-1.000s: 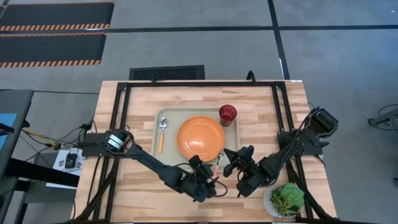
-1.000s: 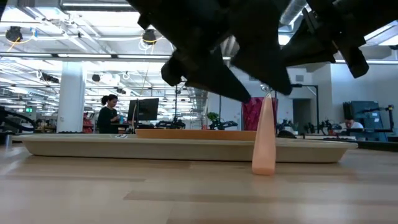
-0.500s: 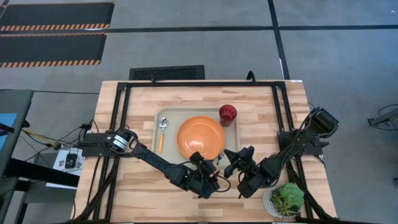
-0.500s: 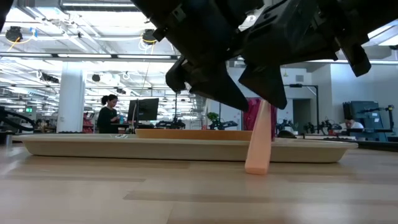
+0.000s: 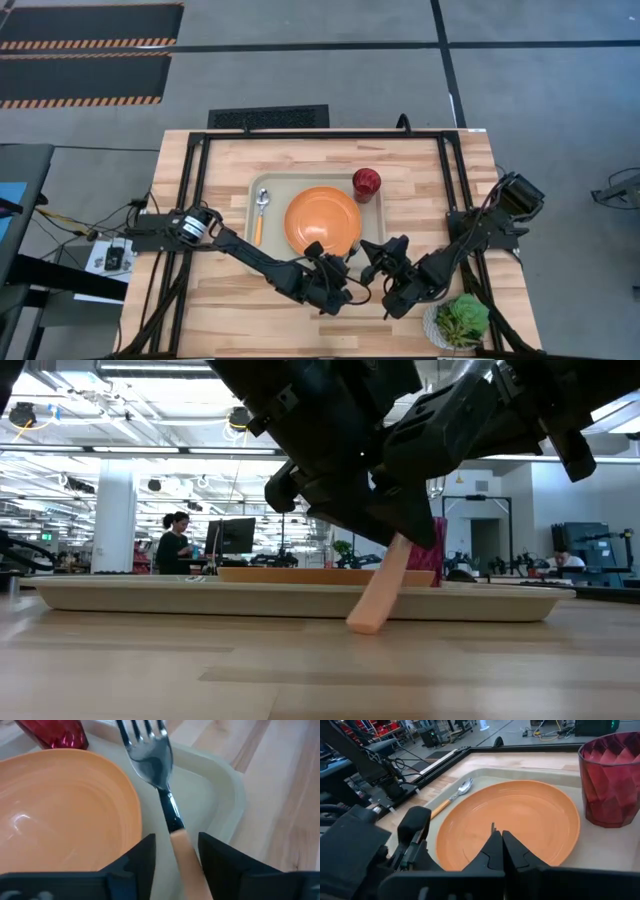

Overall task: Pick and place plate/cup/fork/spoon on tray
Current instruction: Put the orange fork on the gray serving tray to the left of the orange plate

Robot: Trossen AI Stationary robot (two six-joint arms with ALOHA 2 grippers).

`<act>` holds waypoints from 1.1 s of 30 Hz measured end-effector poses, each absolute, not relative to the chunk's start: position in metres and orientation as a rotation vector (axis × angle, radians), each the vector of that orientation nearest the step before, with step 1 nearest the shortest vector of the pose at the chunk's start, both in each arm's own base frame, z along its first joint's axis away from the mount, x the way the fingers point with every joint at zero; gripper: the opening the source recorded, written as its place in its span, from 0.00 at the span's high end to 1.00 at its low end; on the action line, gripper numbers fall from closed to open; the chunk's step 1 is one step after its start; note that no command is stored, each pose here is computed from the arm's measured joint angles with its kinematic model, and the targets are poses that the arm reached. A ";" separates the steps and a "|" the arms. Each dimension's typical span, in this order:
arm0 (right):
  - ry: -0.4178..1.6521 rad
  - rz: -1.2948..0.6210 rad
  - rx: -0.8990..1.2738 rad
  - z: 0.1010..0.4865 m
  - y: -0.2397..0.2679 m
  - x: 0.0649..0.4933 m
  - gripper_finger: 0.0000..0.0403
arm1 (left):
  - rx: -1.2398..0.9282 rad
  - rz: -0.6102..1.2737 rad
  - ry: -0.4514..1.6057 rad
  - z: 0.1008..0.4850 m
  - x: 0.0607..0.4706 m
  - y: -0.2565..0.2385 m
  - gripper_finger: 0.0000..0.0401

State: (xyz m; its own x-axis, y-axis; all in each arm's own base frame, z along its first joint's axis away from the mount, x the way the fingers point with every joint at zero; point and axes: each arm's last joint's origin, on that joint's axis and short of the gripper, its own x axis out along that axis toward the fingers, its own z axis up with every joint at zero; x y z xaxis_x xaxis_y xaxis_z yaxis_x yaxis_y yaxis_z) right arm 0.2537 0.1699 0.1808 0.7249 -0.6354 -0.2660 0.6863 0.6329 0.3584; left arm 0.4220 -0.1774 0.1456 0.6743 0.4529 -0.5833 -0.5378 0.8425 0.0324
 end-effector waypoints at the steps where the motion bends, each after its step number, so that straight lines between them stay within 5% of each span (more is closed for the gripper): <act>1: 0.118 -0.757 0.459 0.181 0.170 0.253 1.00 | -0.146 0.560 0.616 0.146 0.422 -0.177 0.67; 12: 0.127 -0.747 0.447 0.181 0.172 0.252 1.00 | -0.121 0.569 0.648 0.144 0.419 -0.176 0.89; 23: 0.162 -0.736 0.423 0.180 0.172 0.253 0.93 | -0.102 0.582 0.703 0.143 0.415 -0.172 0.91; 33: 0.163 -0.723 0.366 0.192 0.177 0.259 0.72 | -0.105 0.554 0.747 0.162 0.405 -0.171 0.90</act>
